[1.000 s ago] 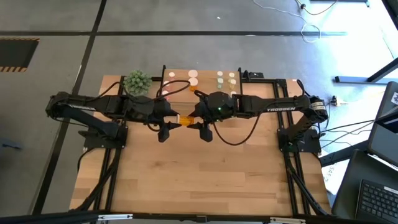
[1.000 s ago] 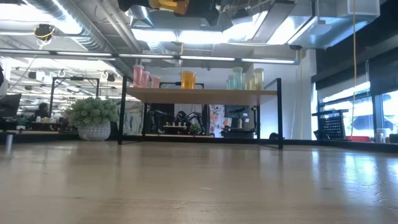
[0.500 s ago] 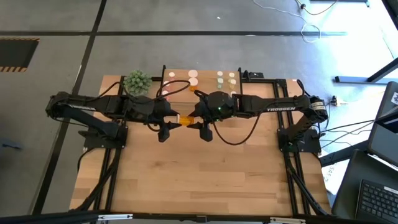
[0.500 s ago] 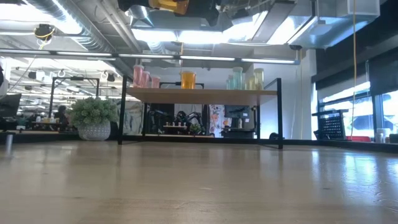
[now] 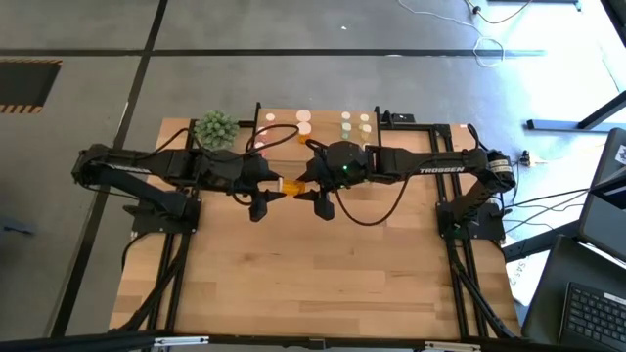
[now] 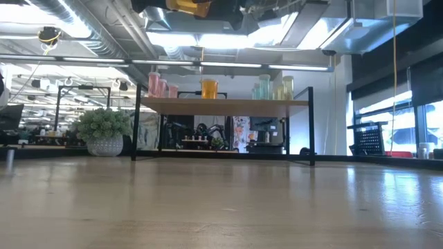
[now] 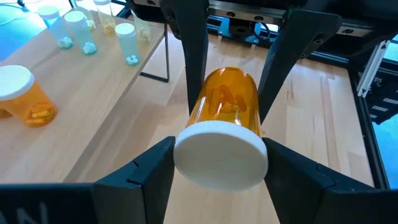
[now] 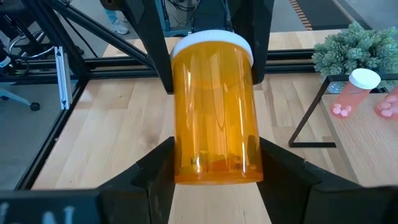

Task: Pick and place medicine bottles onto shelf by color
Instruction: Put the orange medicine bottle on the shelf, aligned with the other orange medicine bottle

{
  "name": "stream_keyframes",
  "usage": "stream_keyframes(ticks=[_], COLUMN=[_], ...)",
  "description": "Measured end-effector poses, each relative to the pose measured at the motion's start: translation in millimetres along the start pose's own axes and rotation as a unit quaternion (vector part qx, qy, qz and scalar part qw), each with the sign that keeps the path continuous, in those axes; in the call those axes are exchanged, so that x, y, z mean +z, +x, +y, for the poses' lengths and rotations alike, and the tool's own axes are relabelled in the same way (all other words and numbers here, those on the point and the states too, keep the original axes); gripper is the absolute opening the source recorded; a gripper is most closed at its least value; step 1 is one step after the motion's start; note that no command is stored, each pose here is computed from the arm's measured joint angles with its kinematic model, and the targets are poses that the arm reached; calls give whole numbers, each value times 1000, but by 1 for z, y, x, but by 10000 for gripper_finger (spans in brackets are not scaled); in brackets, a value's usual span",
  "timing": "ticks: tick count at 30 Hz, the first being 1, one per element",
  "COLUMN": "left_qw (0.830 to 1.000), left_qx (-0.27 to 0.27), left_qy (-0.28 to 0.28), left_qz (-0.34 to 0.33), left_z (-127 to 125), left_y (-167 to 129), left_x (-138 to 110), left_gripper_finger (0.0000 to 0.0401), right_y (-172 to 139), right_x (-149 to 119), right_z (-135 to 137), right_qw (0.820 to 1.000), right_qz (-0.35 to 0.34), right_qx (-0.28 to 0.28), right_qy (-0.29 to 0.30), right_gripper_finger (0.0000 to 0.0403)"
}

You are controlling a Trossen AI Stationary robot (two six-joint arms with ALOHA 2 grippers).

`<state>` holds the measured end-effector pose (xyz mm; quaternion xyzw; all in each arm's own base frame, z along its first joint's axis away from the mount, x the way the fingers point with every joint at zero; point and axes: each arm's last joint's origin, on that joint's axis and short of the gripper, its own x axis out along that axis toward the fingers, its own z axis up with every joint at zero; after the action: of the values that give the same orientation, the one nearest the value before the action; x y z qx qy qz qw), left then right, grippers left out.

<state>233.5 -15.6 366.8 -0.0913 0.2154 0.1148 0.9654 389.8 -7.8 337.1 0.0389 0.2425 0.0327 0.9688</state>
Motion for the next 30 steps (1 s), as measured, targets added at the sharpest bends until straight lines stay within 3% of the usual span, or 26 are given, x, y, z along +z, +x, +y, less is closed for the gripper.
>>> stream_keyframes(ticks=[30], left_qw=[1000], left_qx=[5], left_qy=[3], left_qz=[9], left_z=[1], left_y=[0], left_x=[-2], left_gripper_finger=[213], right_y=[0], right_x=[1], right_z=[-1], right_qw=[1000], right_qz=[-4], right_qx=[0], right_qy=[-2], right_gripper_finger=[193])
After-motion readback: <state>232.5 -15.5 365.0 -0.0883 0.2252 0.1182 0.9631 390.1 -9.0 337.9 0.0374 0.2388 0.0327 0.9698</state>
